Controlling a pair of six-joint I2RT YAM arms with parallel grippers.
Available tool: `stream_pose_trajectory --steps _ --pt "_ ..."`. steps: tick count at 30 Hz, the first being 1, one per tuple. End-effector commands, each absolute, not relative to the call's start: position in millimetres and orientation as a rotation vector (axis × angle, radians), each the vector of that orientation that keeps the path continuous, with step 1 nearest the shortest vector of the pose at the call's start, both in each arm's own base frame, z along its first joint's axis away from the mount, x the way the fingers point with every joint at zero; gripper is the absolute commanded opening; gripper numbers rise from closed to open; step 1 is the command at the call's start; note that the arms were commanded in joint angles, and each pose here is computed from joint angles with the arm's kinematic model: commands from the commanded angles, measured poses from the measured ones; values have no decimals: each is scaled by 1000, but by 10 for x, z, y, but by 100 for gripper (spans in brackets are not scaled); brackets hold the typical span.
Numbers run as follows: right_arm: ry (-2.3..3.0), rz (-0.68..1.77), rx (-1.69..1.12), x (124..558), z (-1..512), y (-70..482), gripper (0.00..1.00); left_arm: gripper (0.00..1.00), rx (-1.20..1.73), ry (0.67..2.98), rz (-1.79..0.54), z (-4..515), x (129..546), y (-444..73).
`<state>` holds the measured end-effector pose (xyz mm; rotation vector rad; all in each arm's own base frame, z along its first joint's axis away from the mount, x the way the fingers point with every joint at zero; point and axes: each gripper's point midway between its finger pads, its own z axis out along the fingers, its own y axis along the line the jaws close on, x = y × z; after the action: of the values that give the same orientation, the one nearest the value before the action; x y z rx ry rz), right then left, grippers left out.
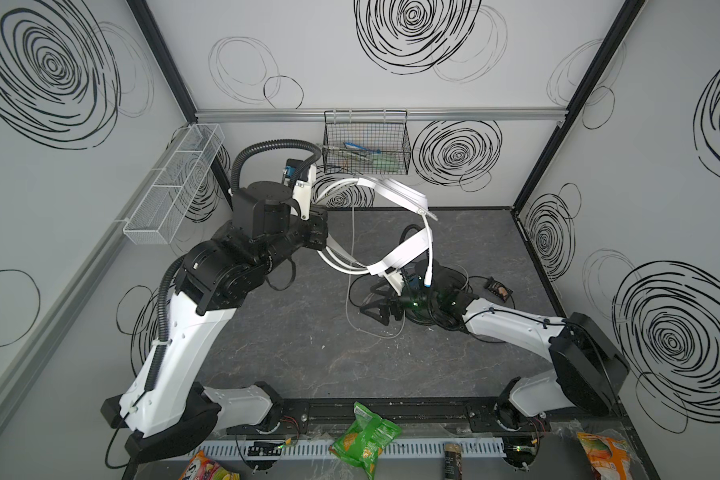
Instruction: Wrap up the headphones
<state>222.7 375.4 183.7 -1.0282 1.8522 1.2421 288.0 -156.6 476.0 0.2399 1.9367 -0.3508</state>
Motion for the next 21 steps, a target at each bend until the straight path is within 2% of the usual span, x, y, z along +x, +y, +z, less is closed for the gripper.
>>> stream_pose_trajectory --steps 1,9,21 --pt "1766 1330 -1078 2129 1972 3971 95 0 185 1834 -474 5109 2840 -1632" --pt "1858 1407 -1146 1957 1573 4229 92 0 184 1828 -503 5122 2850 -1676" --pt "1987 1464 -1110 2056 1095 4334 84 0 181 1819 -551 5172 2827 -1710"
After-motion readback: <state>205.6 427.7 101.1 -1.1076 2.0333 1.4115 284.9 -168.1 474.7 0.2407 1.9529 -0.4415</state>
